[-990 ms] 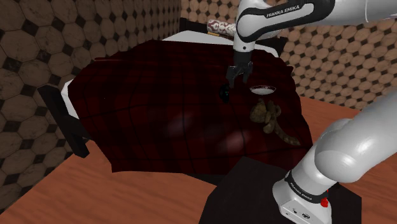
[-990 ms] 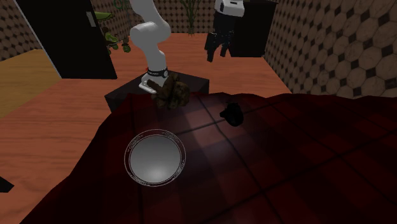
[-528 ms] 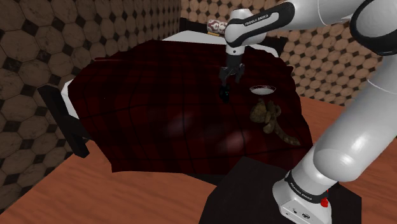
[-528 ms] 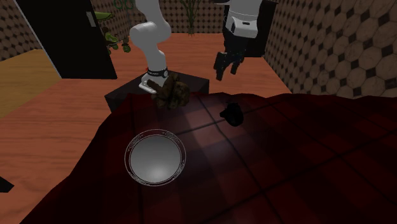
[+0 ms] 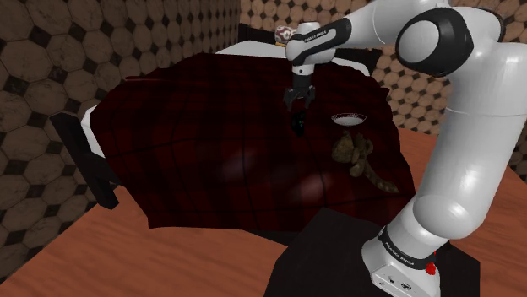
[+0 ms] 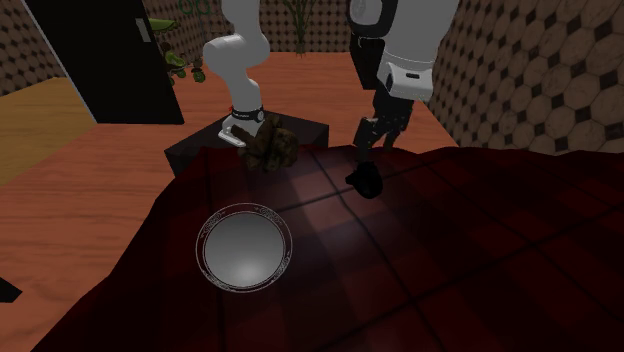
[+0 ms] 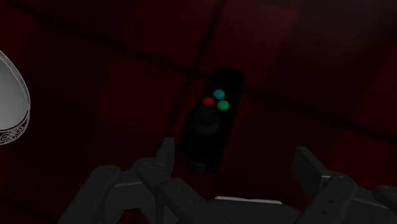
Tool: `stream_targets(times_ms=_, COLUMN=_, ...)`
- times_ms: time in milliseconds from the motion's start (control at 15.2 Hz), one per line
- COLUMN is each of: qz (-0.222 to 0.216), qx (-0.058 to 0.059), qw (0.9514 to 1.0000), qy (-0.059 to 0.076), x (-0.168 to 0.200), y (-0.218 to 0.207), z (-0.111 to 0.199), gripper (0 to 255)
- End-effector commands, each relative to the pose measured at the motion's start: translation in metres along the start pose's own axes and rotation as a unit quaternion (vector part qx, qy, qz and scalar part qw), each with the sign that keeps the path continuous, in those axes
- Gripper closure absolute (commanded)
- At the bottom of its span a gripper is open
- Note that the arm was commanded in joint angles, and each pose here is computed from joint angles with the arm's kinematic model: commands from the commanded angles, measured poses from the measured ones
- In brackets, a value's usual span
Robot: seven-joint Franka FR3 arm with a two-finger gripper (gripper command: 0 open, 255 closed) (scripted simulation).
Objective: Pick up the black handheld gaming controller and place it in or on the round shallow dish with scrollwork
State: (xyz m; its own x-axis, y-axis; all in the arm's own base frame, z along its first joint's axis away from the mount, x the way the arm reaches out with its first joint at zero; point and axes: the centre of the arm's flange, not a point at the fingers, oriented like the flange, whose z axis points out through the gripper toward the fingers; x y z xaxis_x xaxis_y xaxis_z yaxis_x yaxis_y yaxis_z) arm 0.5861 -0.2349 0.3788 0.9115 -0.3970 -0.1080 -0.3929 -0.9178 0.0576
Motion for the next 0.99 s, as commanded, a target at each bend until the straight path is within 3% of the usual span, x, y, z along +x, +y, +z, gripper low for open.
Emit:
stream_targets(times_ms=0, qz=0.012, qx=0.002, qw=0.9999, qy=0.001, x=0.024, y=0.011, z=0.01, gripper=0)
stream_targets(times_ms=528, qz=0.018, qx=0.003, qw=0.9998, qy=0.001, x=0.035, y=0.015, z=0.051, gripper=0)
stream_targets(times_ms=924, qz=0.018, qx=0.003, qw=0.9998, qy=0.001, x=0.036, y=0.015, z=0.054, gripper=0)
